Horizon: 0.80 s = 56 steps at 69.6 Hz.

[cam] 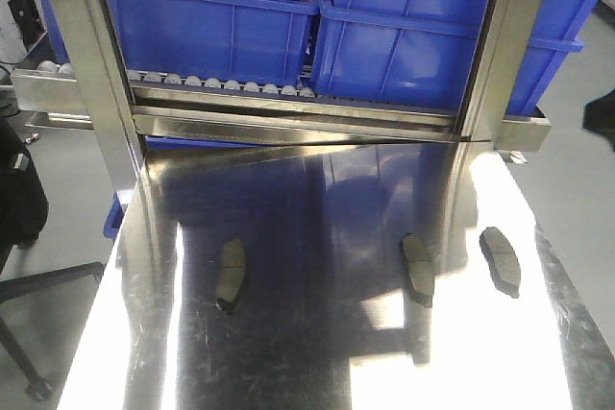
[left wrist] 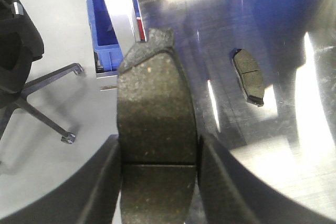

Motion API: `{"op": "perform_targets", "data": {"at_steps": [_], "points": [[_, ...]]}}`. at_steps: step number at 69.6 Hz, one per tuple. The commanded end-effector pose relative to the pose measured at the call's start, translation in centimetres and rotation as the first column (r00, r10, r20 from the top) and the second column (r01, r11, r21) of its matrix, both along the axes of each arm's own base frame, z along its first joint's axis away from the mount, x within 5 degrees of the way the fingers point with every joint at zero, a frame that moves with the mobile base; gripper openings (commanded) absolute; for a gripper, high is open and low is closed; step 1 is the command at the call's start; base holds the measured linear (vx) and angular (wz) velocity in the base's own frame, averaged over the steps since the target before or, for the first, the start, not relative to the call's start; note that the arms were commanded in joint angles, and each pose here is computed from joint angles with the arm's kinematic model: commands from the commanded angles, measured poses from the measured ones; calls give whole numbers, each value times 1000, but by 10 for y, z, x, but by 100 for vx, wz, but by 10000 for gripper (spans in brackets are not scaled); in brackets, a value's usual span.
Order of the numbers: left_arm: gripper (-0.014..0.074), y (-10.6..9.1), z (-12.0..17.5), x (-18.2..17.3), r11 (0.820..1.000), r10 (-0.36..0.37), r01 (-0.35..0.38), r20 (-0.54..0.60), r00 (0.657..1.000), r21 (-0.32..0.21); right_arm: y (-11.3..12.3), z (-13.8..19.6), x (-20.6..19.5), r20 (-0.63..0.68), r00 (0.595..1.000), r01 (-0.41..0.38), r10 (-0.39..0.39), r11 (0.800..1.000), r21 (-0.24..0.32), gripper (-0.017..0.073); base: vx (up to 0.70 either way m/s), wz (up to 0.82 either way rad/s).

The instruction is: Move and align brake pads A on conveyor

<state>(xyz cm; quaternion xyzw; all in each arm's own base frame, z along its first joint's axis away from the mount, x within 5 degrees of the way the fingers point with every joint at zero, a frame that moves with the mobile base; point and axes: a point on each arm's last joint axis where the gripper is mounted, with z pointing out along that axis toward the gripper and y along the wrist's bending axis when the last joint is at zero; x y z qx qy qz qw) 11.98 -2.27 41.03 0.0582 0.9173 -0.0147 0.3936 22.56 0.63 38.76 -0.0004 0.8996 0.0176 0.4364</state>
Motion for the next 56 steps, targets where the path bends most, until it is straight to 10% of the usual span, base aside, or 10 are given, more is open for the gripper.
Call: {"op": "perform_targets", "data": {"at_steps": [1,56], "points": [[-6,-1,12,1,1000,-5,7,95,995,-18,-1,-1,16,-7,1000,3,-3,1000,-12,563,0,0],[-6,-1,12,1,1000,-5,7,95,995,-18,0,-120,138,-575,818,-23,-2,999,-35,563,0,0]]}}
